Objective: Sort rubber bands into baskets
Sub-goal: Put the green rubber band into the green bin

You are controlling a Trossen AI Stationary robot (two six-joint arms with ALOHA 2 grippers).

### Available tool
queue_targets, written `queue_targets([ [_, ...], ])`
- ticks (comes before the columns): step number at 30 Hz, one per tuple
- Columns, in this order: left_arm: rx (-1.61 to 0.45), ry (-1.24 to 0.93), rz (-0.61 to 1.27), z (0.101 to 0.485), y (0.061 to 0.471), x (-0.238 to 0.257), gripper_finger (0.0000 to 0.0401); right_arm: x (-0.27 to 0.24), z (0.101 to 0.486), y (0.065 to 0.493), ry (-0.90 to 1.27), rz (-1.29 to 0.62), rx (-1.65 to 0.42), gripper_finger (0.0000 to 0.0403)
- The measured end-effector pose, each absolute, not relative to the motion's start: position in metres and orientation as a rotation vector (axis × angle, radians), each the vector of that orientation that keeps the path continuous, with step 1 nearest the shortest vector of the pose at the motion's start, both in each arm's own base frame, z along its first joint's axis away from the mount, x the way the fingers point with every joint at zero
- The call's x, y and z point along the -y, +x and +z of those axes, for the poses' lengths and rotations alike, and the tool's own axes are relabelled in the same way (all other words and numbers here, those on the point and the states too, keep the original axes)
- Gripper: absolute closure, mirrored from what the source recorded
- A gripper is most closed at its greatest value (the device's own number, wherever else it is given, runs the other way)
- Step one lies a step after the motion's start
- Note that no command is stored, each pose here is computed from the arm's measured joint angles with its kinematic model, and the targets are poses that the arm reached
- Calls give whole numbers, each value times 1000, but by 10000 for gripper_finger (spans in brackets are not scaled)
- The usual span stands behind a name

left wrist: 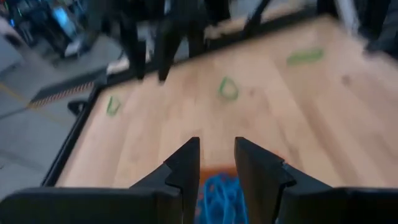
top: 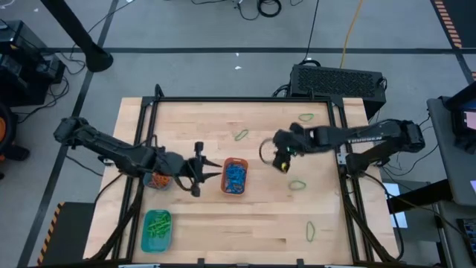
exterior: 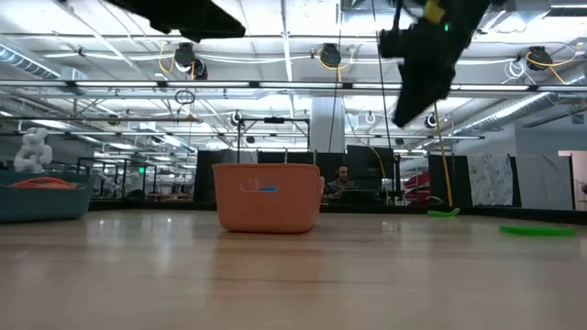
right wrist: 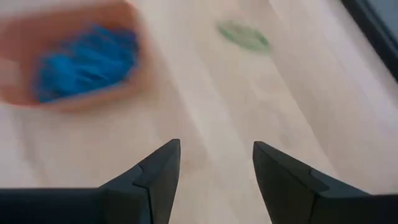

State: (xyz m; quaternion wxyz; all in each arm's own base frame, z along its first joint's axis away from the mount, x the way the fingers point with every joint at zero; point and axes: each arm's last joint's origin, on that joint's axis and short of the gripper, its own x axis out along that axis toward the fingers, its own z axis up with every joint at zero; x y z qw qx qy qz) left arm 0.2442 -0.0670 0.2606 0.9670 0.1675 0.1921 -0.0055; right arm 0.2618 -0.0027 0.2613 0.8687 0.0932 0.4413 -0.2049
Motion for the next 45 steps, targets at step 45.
queue_targets([
  [45, -111, 278, -49, 225, 229, -21, 293, 246, 139, 190, 729, -990, -1276, 345],
])
